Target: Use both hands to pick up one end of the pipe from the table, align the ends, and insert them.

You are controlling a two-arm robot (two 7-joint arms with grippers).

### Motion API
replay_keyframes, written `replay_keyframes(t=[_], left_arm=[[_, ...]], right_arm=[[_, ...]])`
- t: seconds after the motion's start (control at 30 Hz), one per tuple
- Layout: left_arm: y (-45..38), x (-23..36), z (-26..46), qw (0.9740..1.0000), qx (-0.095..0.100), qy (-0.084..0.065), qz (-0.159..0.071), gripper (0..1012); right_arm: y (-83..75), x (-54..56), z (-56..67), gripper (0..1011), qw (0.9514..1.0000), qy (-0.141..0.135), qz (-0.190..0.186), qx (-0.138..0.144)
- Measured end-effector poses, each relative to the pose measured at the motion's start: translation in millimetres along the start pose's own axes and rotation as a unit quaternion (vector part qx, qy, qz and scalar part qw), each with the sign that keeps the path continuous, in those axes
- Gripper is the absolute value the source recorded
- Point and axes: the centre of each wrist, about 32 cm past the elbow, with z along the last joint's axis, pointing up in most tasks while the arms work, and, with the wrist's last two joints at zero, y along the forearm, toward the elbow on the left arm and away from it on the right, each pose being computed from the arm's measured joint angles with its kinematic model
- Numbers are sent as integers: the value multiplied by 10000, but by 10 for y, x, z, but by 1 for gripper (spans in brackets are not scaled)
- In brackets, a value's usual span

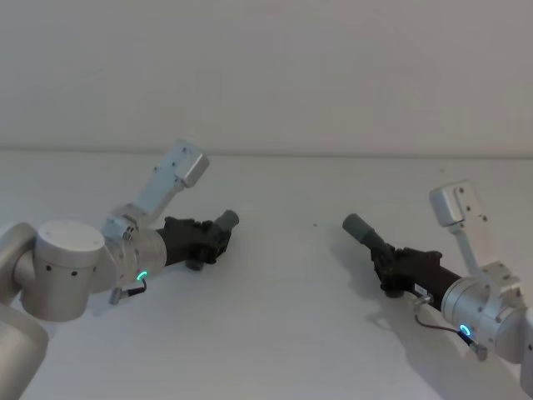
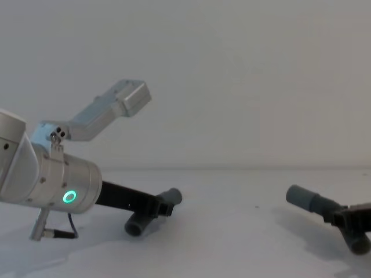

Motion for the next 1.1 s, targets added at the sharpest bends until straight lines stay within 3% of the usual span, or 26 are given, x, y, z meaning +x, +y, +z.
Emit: replay_keyframes(t=[0.13, 0.37, 0.63, 0.87, 0.97, 1.03, 1.1], left_arm=[[21, 13, 30, 9999, -119, -86, -33, 341], [83, 58, 147, 9980, -427, -417, -208, 341], [149, 121, 283, 9931, -650, -796, -559, 342], [212, 188, 397, 9867, -736, -1090, -953, 341], [248, 230, 459, 9817, -758, -1239, -1231, 342], [264, 249, 483, 9797, -755, -1299, -1324, 342], [285, 272, 516, 9762, -754, -1376, -1498, 342]], right_arm=[[-45, 46, 37, 139, 9996, 18, 163, 208], [-142, 154, 109, 139, 9969, 1, 531, 573], [-253, 289, 162, 139, 9905, -83, 1045, 891], [-352, 437, 161, 134, 9814, -275, 1591, 1039], [-377, 486, 151, 134, 9786, -351, 1733, 1051], [-394, 528, 139, 134, 9749, -439, 1900, 1077], [-406, 567, 122, 134, 9712, -537, 2048, 1096]])
